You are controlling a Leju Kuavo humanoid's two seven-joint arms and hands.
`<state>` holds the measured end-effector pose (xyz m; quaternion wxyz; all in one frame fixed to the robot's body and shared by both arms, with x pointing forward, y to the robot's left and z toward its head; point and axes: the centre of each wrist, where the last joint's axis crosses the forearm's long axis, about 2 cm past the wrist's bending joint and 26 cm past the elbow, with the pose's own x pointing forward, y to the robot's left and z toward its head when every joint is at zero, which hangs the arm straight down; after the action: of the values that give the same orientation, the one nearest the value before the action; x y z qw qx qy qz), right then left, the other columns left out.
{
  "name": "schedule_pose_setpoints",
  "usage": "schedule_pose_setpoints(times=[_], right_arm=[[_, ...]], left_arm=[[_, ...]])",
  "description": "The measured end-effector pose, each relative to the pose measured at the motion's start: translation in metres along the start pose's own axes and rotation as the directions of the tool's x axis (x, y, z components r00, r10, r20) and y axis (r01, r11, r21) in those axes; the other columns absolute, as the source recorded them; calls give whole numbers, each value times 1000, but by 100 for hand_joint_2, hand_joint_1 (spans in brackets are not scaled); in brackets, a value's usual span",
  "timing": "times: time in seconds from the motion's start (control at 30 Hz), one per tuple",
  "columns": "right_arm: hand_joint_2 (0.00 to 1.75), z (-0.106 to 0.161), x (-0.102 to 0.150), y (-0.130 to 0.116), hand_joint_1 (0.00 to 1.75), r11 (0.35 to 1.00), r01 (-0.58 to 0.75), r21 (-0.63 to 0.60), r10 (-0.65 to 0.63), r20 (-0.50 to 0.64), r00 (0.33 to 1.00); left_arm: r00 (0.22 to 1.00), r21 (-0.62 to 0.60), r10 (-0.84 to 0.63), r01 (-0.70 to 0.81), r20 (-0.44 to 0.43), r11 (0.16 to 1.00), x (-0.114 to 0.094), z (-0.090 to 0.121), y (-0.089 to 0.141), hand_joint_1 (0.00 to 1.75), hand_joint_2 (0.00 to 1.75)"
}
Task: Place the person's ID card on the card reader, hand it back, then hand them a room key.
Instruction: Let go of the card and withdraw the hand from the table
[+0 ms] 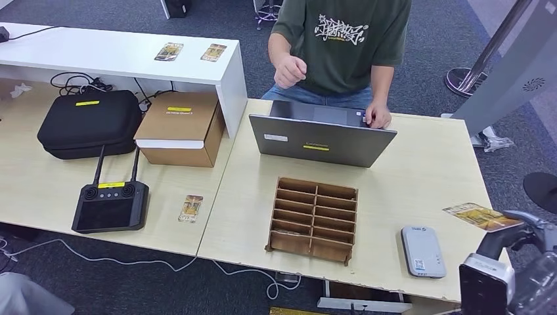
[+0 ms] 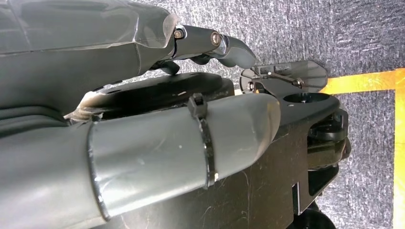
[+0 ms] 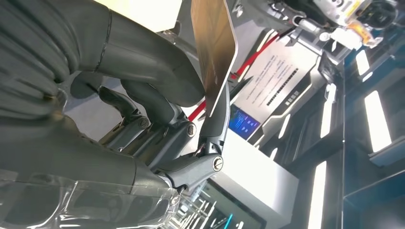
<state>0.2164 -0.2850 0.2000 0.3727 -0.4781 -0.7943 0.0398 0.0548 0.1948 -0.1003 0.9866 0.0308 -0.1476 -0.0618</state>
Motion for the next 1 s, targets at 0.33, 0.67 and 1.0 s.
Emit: schedule_pose_setpoints(times=[0.33, 0.67, 1.0], right_arm=[[175, -68, 2, 60, 175, 994, 92, 58, -91, -8, 996], [175, -158, 14, 122, 175, 989, 62, 134, -58, -33, 998], [175, -200, 31, 149, 175, 980, 9, 197, -4, -26, 1000]], left_arm=[[1000, -9, -17, 17, -10, 1000, 9, -1, -1, 0, 0], [999, -16, -50, 50, -13, 999, 17, -2, -2, 0, 0], [996, -25, -87, 87, -14, 996, 19, -2, -2, 0, 0]])
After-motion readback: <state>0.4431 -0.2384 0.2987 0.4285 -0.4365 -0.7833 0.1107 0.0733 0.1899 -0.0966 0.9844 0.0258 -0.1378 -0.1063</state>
